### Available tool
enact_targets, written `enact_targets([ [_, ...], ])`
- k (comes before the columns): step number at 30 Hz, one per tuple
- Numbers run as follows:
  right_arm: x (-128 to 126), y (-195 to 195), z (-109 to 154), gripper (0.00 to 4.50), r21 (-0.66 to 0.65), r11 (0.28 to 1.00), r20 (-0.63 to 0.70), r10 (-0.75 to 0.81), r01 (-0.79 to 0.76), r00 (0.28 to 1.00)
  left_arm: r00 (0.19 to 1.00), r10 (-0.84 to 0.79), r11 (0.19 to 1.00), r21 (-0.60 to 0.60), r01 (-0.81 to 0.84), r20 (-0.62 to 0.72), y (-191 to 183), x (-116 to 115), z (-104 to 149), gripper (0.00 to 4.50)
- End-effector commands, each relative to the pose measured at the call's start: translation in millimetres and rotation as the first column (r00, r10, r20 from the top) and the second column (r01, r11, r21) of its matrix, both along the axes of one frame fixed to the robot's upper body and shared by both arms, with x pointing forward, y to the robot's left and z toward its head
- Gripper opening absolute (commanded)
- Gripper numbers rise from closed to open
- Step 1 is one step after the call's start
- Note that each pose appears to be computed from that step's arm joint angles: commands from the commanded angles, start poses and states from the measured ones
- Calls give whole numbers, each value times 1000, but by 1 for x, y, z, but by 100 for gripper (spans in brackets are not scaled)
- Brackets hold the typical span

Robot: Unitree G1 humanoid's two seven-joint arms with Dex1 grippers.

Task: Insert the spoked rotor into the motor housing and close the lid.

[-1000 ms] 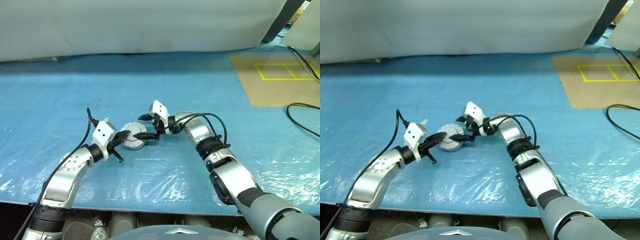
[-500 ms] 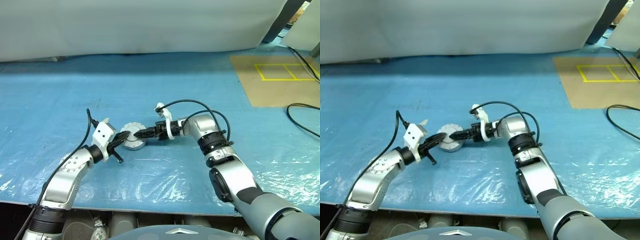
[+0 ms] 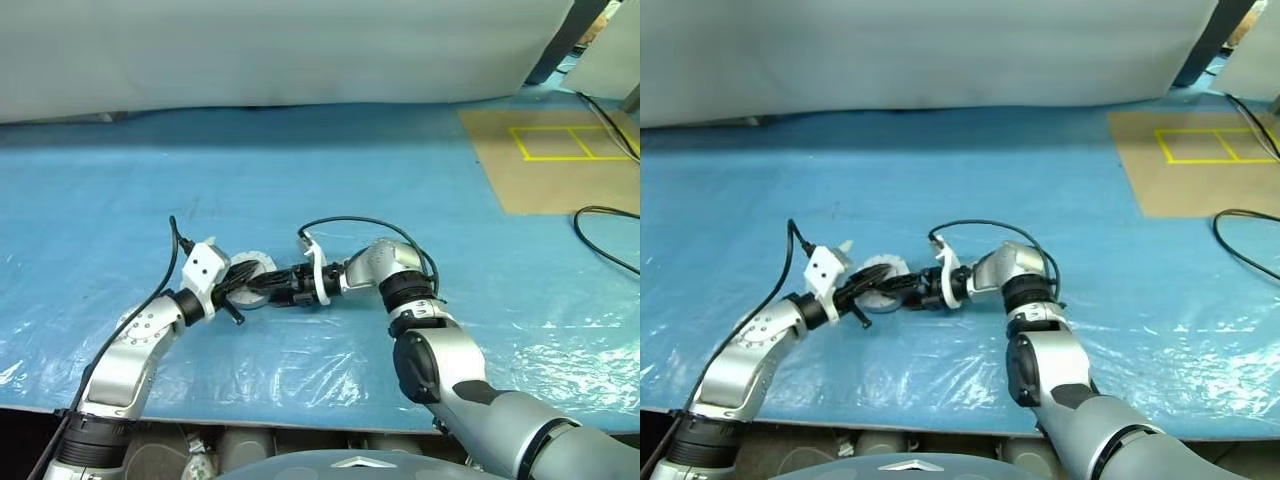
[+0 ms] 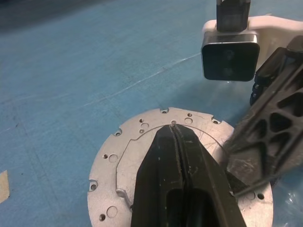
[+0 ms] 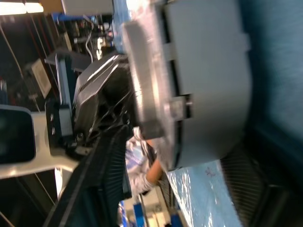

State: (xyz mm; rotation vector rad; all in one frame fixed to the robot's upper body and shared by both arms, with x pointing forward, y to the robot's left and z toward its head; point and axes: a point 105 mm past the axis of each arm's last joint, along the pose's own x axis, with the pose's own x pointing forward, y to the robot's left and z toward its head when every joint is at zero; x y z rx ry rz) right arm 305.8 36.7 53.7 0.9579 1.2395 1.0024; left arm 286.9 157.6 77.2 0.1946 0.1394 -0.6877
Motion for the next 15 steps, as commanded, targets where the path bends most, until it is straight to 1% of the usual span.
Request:
enact_targets([
  [1,13,20,20,188,39,998,56,-43,41,997,995,27,999,38,-24,-95,10,-8,-24,0],
  [2,18,17,20,180,33,997,58,-66,64,996,995,29,999,37,-26,-95,10,-9,-24,0],
  [6,29,12,16,180,1,992,79,-125,125,989,996,40,999,27,-38,-84,11,-9,-23,0],
  [11,37,11,17,180,10,985,91,-174,174,981,994,87,996,4,-87,-59,16,-4,-18,0],
  [13,37,15,25,180,41,988,149,-153,149,977,991,127,992,0,-128,-39,22,-2,-16,0],
  [15,34,20,38,180,108,989,183,-123,104,975,982,191,981,-29,-191,-4,29,4,-9,0],
])
